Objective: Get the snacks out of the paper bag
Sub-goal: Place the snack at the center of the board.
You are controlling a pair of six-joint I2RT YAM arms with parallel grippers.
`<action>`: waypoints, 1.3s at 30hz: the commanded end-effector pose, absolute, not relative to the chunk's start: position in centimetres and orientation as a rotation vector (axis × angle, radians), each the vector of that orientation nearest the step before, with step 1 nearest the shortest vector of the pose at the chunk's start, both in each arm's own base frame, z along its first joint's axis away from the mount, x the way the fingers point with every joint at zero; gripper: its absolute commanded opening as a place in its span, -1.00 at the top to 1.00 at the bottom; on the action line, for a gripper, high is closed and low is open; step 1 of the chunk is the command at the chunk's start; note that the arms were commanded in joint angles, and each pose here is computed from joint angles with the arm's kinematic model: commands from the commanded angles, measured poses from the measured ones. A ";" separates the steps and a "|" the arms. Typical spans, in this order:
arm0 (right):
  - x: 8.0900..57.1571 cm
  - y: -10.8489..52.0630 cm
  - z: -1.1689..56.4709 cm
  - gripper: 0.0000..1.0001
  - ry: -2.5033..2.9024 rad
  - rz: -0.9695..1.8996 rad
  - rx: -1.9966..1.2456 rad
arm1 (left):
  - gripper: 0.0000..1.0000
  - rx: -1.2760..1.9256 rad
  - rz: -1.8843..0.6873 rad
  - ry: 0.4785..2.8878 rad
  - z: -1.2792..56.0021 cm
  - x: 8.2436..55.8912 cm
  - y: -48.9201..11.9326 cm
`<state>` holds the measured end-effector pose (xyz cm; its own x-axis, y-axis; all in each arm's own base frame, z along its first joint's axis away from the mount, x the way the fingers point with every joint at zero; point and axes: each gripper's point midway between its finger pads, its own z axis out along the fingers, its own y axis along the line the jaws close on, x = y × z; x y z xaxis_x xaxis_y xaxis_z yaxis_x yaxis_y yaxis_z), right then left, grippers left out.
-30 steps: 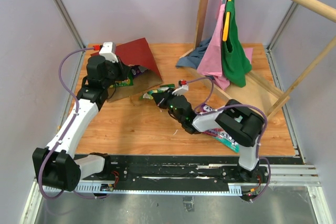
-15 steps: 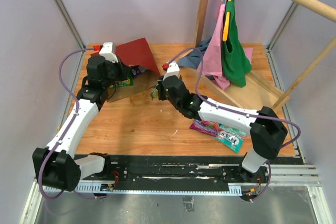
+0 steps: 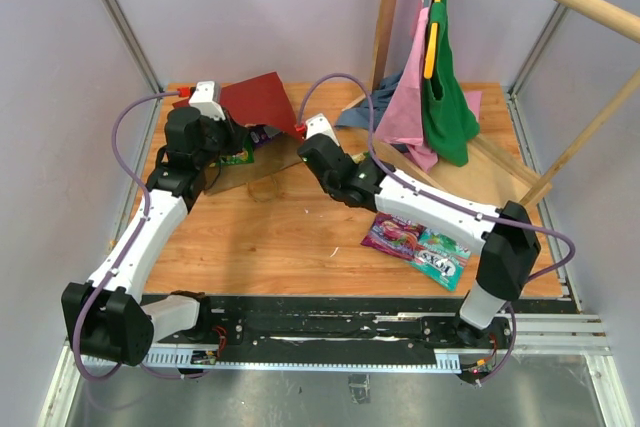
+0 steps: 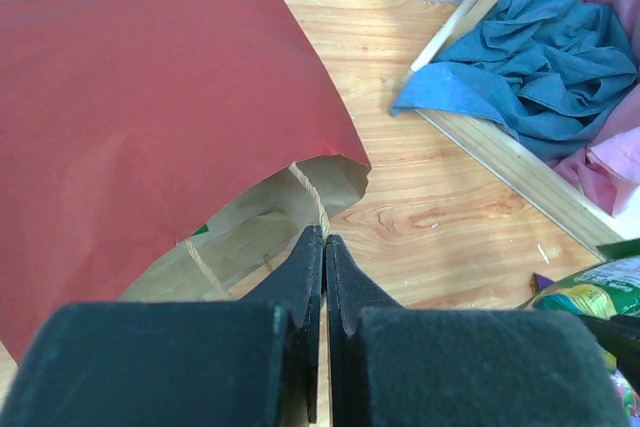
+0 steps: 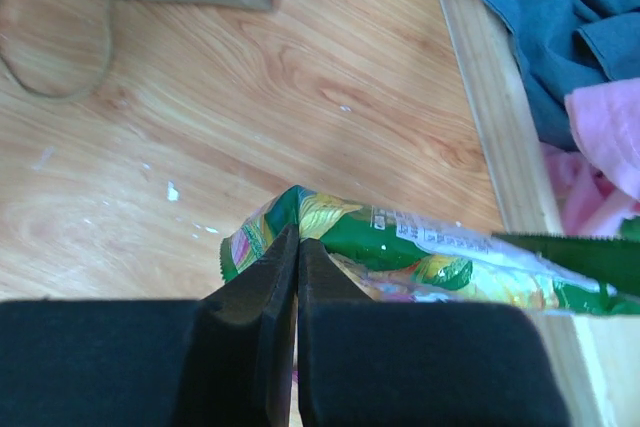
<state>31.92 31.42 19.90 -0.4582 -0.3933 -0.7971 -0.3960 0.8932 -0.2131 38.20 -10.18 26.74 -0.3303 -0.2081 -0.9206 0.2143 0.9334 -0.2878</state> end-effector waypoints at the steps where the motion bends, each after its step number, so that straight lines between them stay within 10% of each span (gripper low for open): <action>1: 30.8 28.1 17.3 0.99 2.170 -0.270 -0.742 | 0.99 0.026 -0.436 1.795 28.4 38.1 -10.4; 19: 33.9 26.9 9.1 0.99 2.451 -0.242 -0.809 | 0.99 0.023 -0.418 1.812 27.8 38.4 -10.2; 39: 35.1 26.1 9.8 0.99 2.450 -0.037 -0.063 | 0.99 0.027 -0.415 1.828 27.2 38.7 -10.3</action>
<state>33.98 27.21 7.97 -0.7766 -0.2718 -0.5684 -0.2491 0.9611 -0.1192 38.34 -10.13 26.45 -0.3346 -0.1992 -0.9211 0.2130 0.9361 -0.2799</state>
